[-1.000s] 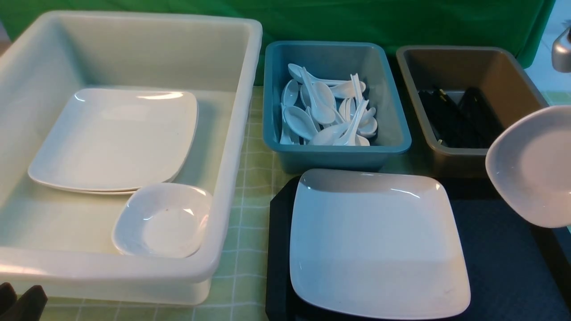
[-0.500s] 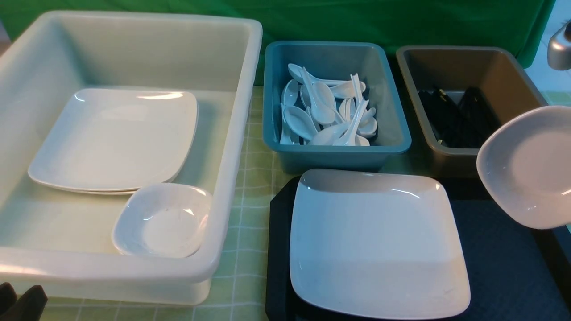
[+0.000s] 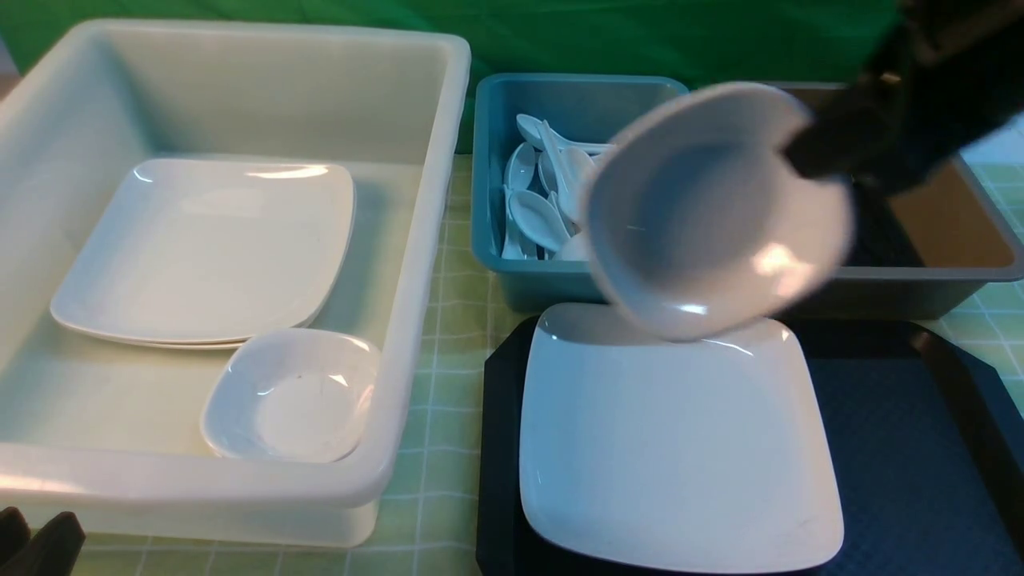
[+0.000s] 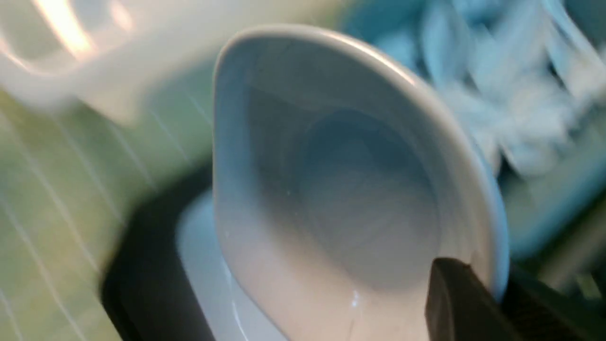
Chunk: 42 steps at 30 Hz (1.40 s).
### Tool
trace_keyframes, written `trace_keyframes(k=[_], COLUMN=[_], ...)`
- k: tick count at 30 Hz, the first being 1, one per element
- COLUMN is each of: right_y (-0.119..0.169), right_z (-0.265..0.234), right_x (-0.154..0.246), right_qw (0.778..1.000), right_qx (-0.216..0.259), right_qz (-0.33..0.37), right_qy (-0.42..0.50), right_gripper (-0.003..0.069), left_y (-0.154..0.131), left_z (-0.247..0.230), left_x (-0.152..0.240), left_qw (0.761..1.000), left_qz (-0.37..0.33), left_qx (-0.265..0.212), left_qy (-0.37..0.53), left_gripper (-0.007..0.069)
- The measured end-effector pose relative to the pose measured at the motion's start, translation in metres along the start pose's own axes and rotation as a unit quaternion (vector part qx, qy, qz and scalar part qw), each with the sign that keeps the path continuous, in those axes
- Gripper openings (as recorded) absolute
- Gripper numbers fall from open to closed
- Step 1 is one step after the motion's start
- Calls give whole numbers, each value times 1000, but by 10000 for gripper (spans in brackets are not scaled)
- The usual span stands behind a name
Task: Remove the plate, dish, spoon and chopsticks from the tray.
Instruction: Use the right arm to put the small plate into the large storage box on the left
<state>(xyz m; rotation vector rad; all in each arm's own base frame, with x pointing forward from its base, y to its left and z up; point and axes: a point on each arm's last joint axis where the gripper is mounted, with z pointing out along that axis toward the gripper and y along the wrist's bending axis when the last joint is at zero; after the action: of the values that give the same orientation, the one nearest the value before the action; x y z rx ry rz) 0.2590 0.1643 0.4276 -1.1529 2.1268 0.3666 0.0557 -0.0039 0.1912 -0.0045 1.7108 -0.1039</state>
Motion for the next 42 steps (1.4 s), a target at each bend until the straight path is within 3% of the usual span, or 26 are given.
trace_keyframes(k=[12, 21, 35, 42], right_y=[56, 76, 88, 92], right_z=[148, 244, 256, 267], right_x=[-93, -82, -79, -83], right_qw=[986, 975, 965, 967], right_qx=[-92, -138, -133, -117], right_qz=[-133, -172, -226, -227], right_qy=[-46, 21, 25, -1], right_gripper=[25, 25, 33, 181], left_y=[0, 0, 0, 0], left_z=[0, 0, 0, 0], left_x=[0, 0, 0, 0], left_qw=[1000, 1000, 1000, 1000], left_qz=[0, 0, 0, 0], left_qx=[0, 0, 0, 0], left_qy=[0, 0, 0, 0], left_gripper=[229, 229, 229, 229])
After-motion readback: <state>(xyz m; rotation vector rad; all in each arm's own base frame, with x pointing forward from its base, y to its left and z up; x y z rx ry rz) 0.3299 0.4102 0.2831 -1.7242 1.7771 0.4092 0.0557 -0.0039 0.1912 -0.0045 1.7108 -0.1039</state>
